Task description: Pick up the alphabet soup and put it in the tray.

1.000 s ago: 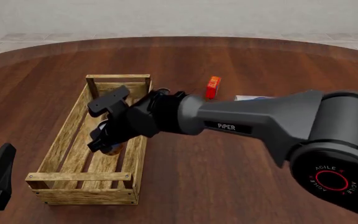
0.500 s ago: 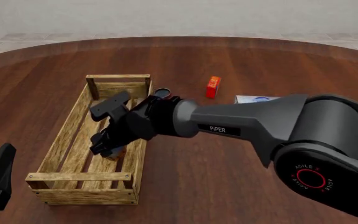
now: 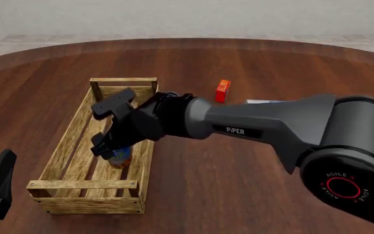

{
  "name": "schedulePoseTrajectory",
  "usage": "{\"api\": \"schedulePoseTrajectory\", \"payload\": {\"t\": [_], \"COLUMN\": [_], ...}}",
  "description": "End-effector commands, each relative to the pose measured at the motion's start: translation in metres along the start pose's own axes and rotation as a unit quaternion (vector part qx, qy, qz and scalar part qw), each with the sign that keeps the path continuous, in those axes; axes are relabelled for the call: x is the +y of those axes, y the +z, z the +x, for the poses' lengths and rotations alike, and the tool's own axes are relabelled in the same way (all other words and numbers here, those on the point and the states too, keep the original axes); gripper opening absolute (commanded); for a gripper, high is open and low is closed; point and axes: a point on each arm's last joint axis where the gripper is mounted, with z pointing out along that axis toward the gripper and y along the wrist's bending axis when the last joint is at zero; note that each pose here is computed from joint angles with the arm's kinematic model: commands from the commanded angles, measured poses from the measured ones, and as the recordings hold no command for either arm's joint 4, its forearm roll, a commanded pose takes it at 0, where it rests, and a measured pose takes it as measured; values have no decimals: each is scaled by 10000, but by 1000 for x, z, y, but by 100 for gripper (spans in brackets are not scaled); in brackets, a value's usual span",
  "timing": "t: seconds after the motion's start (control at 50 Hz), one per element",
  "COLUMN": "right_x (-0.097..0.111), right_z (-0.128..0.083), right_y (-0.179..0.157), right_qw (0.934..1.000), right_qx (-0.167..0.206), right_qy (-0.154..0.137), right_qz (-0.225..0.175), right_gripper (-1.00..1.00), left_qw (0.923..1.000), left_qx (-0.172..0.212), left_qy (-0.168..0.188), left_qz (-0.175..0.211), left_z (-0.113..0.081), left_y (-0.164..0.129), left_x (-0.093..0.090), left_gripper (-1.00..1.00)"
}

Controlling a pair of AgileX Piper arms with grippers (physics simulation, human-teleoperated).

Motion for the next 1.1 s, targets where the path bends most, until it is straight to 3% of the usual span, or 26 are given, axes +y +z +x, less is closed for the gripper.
{"api": "schedulePoseTrajectory", "payload": {"t": [0.02, 0.44, 0.72, 0.86, 1.1], "right_x": [7, 12, 4, -4, -28], "right_z": [-8, -19, -17, -6, 36], "right_y": [-22, -96, -169, -201, -270], "right_qw": [9999, 9987, 9970, 9960, 9912], "right_qx": [-109, -375, -675, -840, -1299], "right_qy": [-84, -311, -367, -304, 70], "right_qz": [-58, -114, -66, 0, 261], "right_gripper": [100, 100, 100, 100, 100], "left_qw": [10000, 10000, 10000, 10000, 10000], "left_qx": [0, -1, 1, 0, -1], "left_qy": [0, 0, -1, 0, 0], "left_qz": [1, 0, -1, 1, 0], "left_z": [0, -1, 0, 0, 0], "left_y": [0, 0, 0, 0, 0], "left_x": [0, 0, 0, 0, 0], "left_gripper": [100, 100, 100, 100, 100]}}
